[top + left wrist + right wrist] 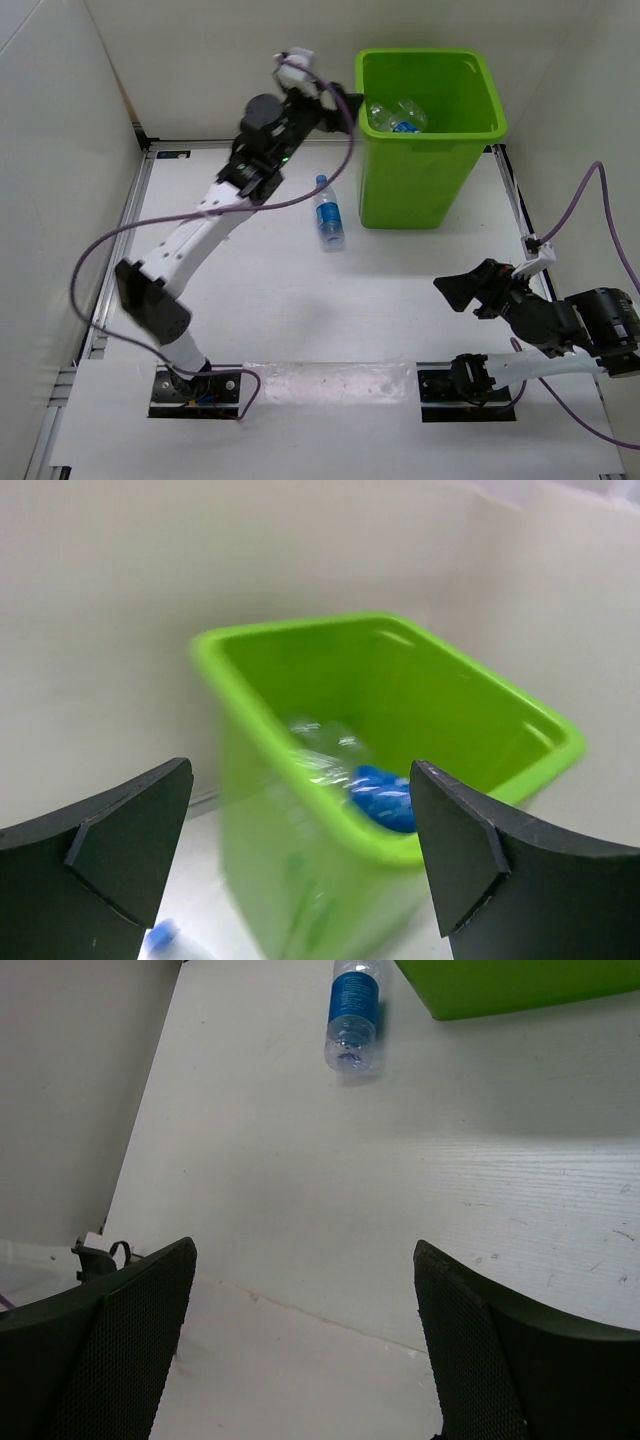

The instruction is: Put the plastic bottles in the bin

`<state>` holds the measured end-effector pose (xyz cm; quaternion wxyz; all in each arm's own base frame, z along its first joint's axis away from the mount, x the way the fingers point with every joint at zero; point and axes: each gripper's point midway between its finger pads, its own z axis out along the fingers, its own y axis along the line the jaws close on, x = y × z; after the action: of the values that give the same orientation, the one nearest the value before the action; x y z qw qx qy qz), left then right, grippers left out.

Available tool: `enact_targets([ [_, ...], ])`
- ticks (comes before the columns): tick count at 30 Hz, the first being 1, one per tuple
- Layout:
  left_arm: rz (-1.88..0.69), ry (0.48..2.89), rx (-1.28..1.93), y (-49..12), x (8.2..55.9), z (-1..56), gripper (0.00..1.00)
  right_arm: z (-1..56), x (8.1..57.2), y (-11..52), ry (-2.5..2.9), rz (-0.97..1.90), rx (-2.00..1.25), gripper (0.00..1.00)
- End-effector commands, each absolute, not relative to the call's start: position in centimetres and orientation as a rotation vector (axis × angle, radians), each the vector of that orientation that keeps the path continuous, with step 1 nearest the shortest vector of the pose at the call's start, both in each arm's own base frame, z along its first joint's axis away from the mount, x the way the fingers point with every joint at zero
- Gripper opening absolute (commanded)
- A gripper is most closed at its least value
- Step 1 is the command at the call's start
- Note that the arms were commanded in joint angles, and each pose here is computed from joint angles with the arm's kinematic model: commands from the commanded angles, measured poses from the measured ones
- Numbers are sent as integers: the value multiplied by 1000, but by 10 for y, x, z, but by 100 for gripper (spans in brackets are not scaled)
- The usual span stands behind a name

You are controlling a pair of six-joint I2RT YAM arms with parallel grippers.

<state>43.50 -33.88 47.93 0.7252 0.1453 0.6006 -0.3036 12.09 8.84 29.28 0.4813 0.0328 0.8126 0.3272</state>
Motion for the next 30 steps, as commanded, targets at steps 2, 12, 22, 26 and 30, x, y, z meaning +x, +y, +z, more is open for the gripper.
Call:
enact_targets([
  [2, -707, 1257, 92, -250, 405, 508, 100, 263, 132, 41, 2008, 529, -74, 90],
  [12, -621, 1937, -46, -223, 456, 323, 100, 264, 132, 41, 2006, 538, -72, 90],
  [22, -616, 2364, -80, -251, 493, 171, 100, 263, 132, 40, 2006, 544, -64, 90],
  [26, -606, 2429, -49, -258, 489, 147, 100, 263, 132, 40, 2007, 541, -66, 90],
  [30, -566, 2496, -13, -266, 488, 116, 100, 263, 132, 41, 2006, 542, -70, 90],
])
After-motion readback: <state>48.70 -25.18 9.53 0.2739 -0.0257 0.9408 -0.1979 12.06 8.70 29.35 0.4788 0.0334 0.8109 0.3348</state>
